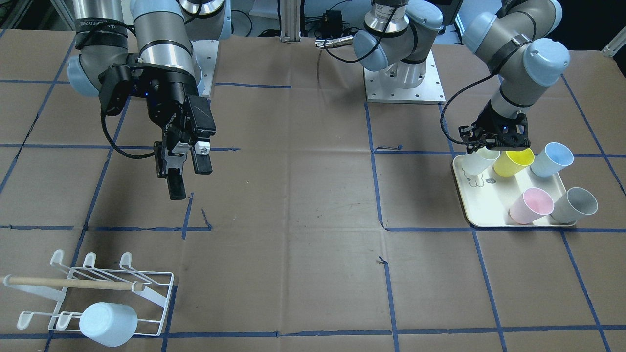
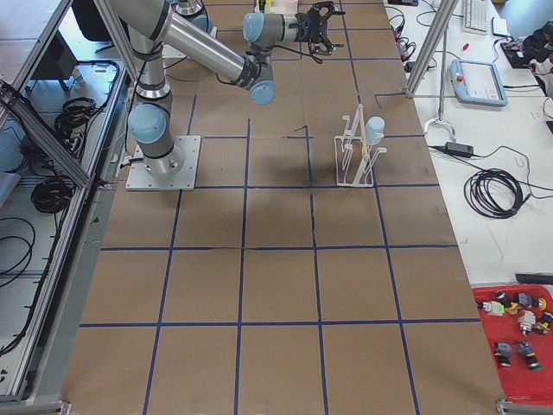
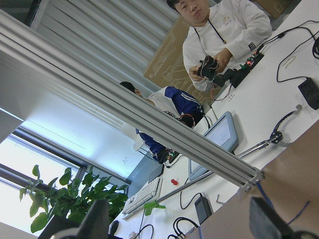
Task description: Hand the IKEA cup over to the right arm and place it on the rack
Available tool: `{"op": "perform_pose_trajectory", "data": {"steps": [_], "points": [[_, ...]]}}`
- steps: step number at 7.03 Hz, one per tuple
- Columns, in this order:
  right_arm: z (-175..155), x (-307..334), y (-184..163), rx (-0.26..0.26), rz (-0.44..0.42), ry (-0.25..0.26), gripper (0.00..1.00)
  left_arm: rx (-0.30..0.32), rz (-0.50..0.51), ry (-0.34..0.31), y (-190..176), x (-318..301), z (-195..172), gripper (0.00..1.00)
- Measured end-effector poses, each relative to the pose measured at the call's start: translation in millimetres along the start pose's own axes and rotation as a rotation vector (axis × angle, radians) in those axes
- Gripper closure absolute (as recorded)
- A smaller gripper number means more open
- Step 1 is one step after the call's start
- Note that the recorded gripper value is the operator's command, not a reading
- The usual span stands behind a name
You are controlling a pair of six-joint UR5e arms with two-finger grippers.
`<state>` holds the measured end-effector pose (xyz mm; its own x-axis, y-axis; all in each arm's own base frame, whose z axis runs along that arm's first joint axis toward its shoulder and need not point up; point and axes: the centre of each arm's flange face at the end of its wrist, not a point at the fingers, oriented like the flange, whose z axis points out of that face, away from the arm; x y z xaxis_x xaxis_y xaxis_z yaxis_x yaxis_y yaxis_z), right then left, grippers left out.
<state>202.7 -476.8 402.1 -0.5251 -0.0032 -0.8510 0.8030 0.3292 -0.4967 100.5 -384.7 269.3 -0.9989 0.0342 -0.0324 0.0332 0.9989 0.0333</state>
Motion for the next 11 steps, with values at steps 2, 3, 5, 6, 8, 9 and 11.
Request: {"op": "perform_pose_trajectory", "data": {"steps": [2, 3, 5, 6, 8, 9, 11], "points": [[-4, 7, 8, -0.018, 0.196, 0.006, 0.00, -0.003, 0.011, 0.020, -31, -19, -67, 1.00], [-5, 7, 11, -0.035, 0.282, 0.003, 0.00, -0.003, 0.030, 0.037, -51, -24, -114, 1.00], [-6, 4, 12, -0.065, 0.450, 0.003, 0.00, 0.014, 0.092, 0.054, -106, -24, -190, 1.00], [-7, 3, 13, -0.069, 0.508, 0.005, 0.00, 0.024, 0.125, 0.057, -138, -22, -208, 1.00], [-8, 0, 11, -0.060, 0.563, -0.004, 0.00, 0.099, 0.185, 0.120, -188, -2, -223, 1.00], [-8, -1, 10, -0.060, 0.566, -0.004, 0.00, 0.197, 0.206, 0.210, -204, 13, -229, 1.00], [-7, -1, 10, -0.061, 0.567, -0.001, 0.00, 0.403, 0.269, 0.415, -222, 41, -237, 1.00]]}}
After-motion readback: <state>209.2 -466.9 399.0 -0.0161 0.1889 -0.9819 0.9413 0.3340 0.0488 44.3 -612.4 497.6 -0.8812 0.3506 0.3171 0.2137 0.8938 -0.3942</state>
